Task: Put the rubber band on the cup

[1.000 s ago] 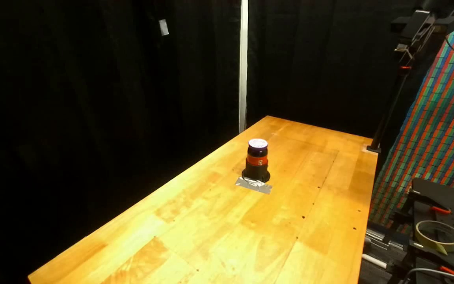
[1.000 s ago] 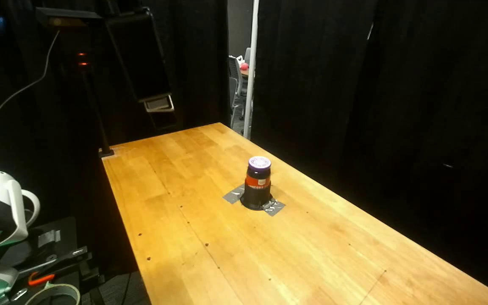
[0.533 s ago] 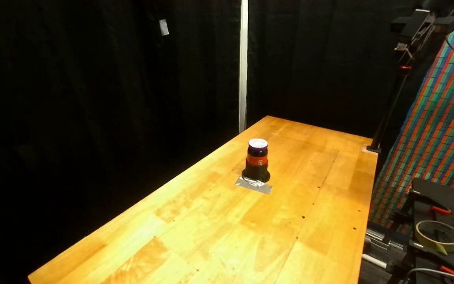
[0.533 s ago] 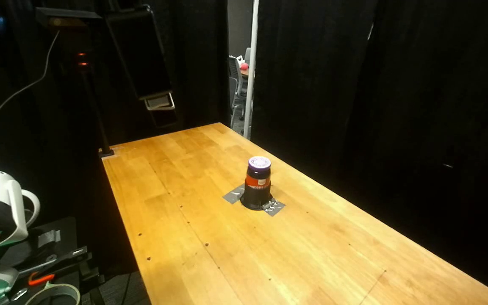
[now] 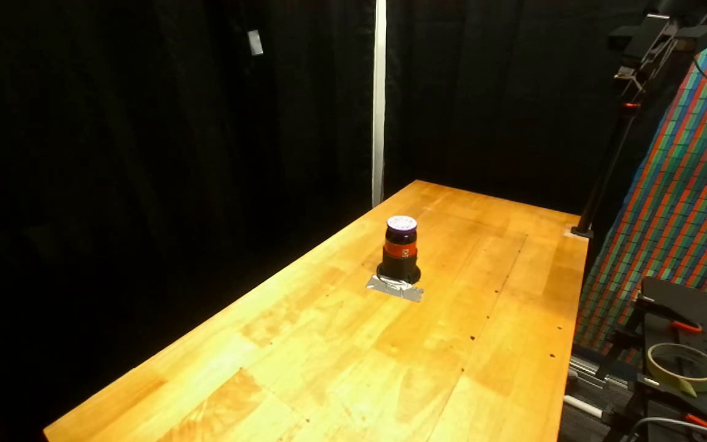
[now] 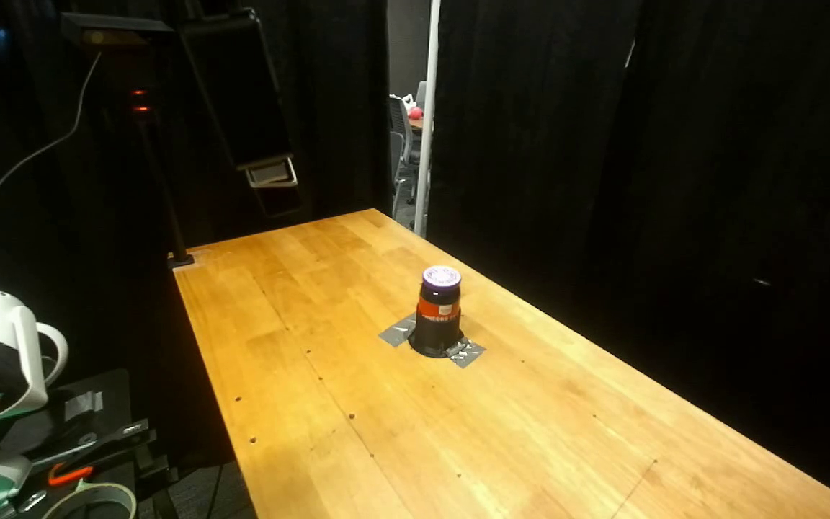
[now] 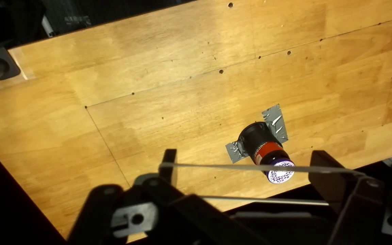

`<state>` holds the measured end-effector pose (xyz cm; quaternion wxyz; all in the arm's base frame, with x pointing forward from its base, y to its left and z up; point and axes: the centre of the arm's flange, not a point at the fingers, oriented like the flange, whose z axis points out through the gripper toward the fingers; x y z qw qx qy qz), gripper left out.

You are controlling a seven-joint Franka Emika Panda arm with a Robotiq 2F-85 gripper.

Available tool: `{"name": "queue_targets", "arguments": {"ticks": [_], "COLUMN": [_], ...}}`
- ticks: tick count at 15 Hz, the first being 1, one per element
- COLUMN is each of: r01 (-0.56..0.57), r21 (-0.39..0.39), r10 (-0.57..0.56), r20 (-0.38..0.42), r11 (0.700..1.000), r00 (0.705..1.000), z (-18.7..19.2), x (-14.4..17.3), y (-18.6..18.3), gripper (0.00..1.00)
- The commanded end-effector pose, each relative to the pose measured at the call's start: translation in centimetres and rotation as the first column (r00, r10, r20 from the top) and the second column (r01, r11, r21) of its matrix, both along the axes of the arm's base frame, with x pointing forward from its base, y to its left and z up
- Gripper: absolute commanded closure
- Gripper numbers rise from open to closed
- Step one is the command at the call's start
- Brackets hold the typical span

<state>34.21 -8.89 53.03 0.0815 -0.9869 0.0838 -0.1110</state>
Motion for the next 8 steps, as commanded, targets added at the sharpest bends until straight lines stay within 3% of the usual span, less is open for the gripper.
{"name": "queue_targets", "arguments": {"ticks": [1, 5, 8], "r01": [0.000, 0.000, -0.017], "r21": [0.000, 0.000, -0.067], "r10": [0.000, 0.000, 0.015], "r20": [0.000, 0.000, -0.030], "r11": [1.000, 1.000, 0.998], "r00": [1.000, 1.000, 0.999], "z": [0.0, 0.0, 0.6], "x": [0.0, 0.0, 2.6], "y": [0.0, 0.0, 3.8], "gripper": [0.00, 0.00, 0.00]}}
